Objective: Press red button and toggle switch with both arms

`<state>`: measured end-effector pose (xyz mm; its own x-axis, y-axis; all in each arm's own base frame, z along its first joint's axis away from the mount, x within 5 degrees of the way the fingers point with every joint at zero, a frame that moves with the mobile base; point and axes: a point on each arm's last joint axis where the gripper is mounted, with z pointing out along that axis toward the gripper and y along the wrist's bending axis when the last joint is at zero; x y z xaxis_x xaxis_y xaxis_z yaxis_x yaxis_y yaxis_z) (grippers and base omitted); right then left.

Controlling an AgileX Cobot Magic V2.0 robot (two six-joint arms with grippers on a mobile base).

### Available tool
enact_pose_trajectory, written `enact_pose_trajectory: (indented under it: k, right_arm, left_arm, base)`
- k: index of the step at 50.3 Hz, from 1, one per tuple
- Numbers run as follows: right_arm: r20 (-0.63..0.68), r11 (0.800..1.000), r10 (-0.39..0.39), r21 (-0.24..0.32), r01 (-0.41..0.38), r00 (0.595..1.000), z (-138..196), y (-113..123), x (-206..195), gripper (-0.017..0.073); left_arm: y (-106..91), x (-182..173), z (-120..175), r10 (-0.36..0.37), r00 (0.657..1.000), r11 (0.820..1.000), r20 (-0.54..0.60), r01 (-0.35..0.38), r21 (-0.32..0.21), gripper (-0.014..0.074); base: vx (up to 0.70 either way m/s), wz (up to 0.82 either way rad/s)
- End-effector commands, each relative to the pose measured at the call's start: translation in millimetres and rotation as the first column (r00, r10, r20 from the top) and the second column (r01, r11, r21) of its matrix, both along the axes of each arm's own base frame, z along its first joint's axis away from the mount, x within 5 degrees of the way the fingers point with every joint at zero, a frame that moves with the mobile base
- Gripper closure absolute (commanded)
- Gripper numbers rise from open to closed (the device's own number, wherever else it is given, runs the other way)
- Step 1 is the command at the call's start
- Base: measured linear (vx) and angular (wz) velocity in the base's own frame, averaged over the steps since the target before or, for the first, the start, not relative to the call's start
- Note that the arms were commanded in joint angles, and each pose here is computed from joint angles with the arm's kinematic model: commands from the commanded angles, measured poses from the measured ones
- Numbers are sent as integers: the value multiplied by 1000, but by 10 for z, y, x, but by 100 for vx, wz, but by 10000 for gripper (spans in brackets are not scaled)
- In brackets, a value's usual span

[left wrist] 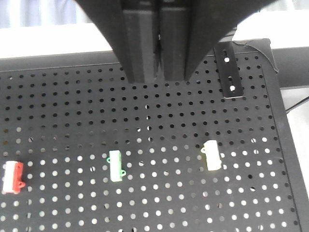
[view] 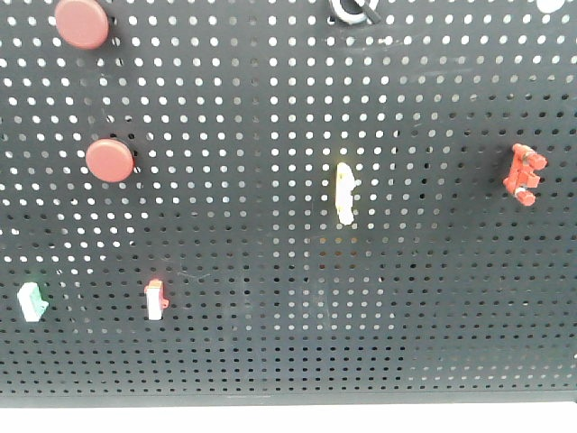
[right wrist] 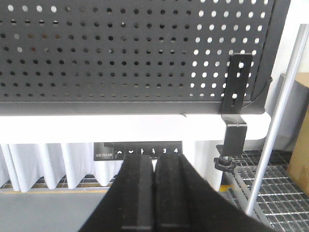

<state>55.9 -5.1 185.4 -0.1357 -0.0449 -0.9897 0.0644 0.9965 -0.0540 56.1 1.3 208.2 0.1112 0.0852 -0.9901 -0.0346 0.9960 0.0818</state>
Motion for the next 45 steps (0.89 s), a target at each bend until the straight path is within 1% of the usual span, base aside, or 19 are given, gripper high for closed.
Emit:
enact_pose_trajectory:
  k: [1, 33, 39, 45]
  right_arm:
    - [65, 1000, 12, -12, -12, 998, 30, 10, 8, 563]
    - [67, 1000, 13, -13, -12, 998, 31, 10, 8, 563]
    - [67, 1000, 13, -13, -12, 998, 31, 10, 8, 563]
    - [68, 1000, 13, -13, -12, 998, 32, 10, 8, 563]
  left_arm:
    - [-10, -5, -30, -16, 998, 1000, 63, 17, -13, 591]
    - [-9, -4, -36, -16, 998, 1000, 58, 17, -14, 591]
    - [-8, -1, -56, -15, 999, 1000, 36, 15, -14, 591]
    - [-5, 5, -112, -11, 1000, 1000, -26, 11, -16, 591]
  base:
    - [0, 0]
    - [0, 0]
    - [0, 0]
    - [0, 0]
